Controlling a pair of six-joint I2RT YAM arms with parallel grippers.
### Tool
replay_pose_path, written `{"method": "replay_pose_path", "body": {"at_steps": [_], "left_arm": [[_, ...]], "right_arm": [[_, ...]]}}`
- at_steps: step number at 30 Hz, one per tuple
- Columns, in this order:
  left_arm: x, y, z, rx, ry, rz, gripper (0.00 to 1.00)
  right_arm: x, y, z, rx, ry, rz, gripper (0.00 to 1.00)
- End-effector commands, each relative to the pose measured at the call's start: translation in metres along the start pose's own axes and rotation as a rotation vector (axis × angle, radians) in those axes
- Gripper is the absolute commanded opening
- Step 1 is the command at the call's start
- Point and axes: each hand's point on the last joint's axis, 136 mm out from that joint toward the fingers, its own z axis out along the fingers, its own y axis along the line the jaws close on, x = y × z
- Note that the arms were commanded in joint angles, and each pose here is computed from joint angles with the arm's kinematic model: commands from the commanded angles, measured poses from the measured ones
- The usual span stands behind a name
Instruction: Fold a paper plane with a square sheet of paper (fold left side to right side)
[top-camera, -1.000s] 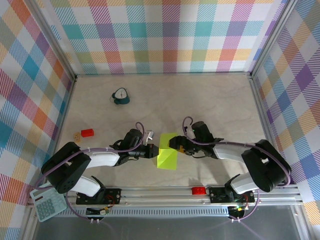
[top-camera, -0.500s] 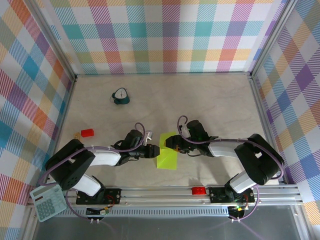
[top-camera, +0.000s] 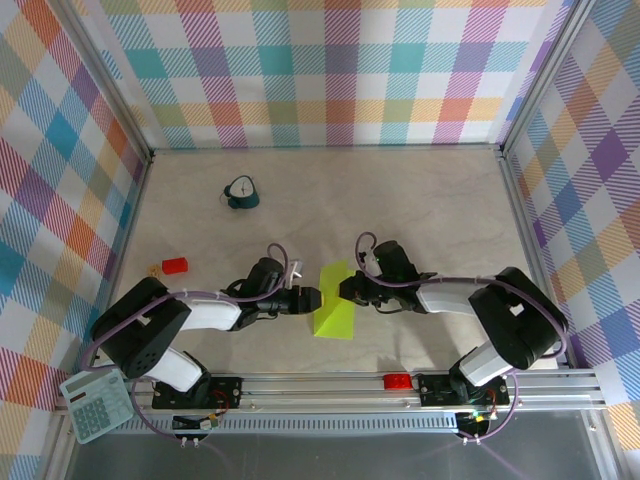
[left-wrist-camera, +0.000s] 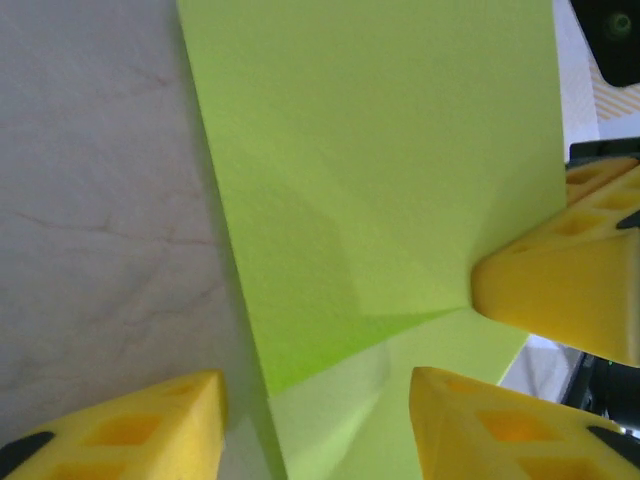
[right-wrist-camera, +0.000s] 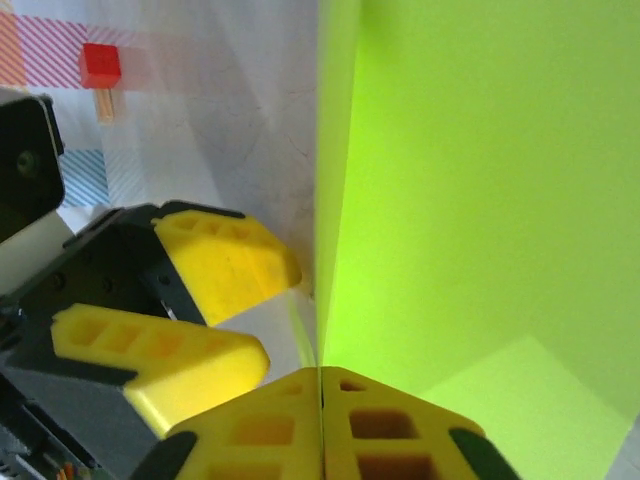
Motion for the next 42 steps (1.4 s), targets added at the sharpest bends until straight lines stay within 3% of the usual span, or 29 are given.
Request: {"method": "replay_pose_path", "body": {"at_steps": [1, 8, 15, 19, 23, 33, 38, 42], "left_arm": [[-0.024, -0.003, -0.02, -0.027, -0.104, 0.012, 0.57], [-0.055, -0.032, -0.072, 0.012, -0.257, 0.058, 0.81], [-0.084, -0.1, -0.131, 0.276, -0.422, 0.101, 1.0], [-0.094, -0.138, -0.153, 0.415, -0.451, 0.132, 0.99], [-0.096, -0.168, -0.16, 0.508, -0.401, 0.174, 0.98], [-0.091, -0.203, -0.146, 0.617, -0.285, 0.206, 0.92], [-0.089, -0.208, -0.133, 0.627, -0.231, 0.2, 0.79], [-0.092, -0.209, -0.133, 0.632, -0.253, 0.185, 0.66]], "right_arm": [[-0.014, 0.017, -0.018, -0.028, -0.055, -0.058, 0.01], [-0.034, 0.042, -0.064, -0.07, -0.182, -0.153, 0.0], [-0.051, 0.111, -0.125, -0.247, -0.363, -0.314, 0.0], [-0.05, 0.153, -0.148, -0.367, -0.387, -0.39, 0.0], [-0.047, 0.182, -0.161, -0.476, -0.374, -0.431, 0.0], [-0.044, 0.202, -0.162, -0.555, -0.356, -0.45, 0.0], [-0.041, 0.202, -0.157, -0.563, -0.341, -0.449, 0.0], [-0.041, 0.197, -0.157, -0.545, -0.35, -0.444, 0.07]]}}
